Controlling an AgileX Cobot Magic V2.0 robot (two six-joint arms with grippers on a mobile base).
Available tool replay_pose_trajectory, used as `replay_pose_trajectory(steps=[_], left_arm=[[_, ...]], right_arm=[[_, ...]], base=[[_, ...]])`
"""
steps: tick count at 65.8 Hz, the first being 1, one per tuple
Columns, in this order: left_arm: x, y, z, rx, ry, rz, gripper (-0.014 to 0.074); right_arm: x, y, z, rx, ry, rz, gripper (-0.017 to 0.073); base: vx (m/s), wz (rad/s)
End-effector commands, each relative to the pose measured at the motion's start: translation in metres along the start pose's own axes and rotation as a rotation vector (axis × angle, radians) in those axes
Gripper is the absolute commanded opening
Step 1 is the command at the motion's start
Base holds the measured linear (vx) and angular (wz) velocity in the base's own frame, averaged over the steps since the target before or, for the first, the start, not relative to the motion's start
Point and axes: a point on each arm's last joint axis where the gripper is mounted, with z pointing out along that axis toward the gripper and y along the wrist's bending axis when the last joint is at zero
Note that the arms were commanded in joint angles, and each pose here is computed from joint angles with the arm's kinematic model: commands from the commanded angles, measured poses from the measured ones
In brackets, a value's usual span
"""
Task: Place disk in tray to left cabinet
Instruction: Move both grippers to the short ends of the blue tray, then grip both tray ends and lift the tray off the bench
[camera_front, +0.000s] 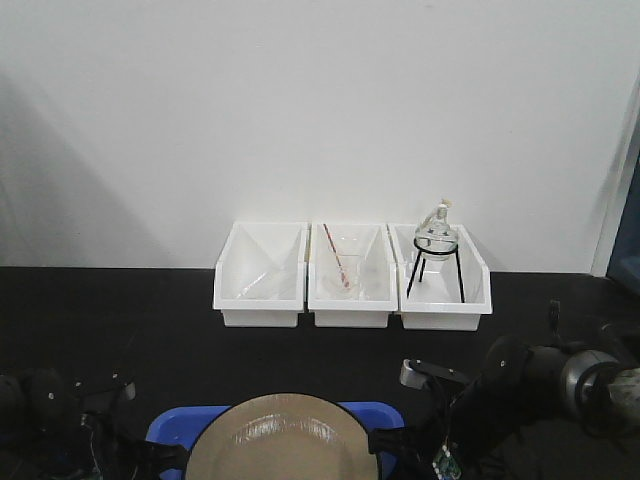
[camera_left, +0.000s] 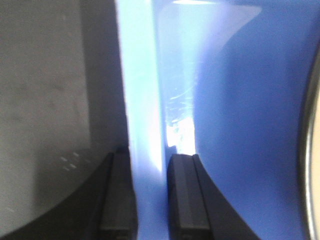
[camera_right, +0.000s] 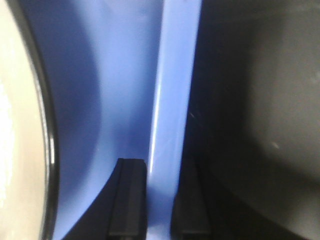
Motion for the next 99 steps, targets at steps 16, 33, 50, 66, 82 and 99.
replay_pose_trajectory(steps=[16,33,50,66,82,99], left_arm=[[-0.022,-0.039,-0.049,0.171,0.060,-0.024,-0.0001],[-0.052,-0.058,-0.087,0.225,0.029,-0.026,-0.0001],[-0.073,-0.061,-0.122,0.258,-0.001,-0.095,-0.0001],[-0.086,-0.076,-0.158,0.301,-0.019,-0.087,-0.0001],[-0.095,-0.088,-0.194,0.332,-0.059,-0.100,-0.0001],[-0.098,-0.098,-0.207,0.419,-0.066,-0.192,-0.0001]], right_arm=[[-0.027,0.043,-0.055,-0.130,-0.019,0.035,-0.0006],[-0.038,0.054,-0.091,-0.167,-0.043,0.070,-0.0006],[-0.037,0.051,-0.147,-0.211,-0.153,0.133,-0.0006],[-0.029,0.055,-0.184,-0.245,-0.217,0.145,-0.0005],[-0.028,0.066,-0.216,-0.291,-0.266,0.140,-0.0005],[-0.030,0.072,-0.251,-0.313,-0.299,0.126,-0.0005]], base=[[0.00,0.00],[0.00,0.00],[0.00,0.00],[0.00,0.00],[0.00,0.00],[0.00,0.00]])
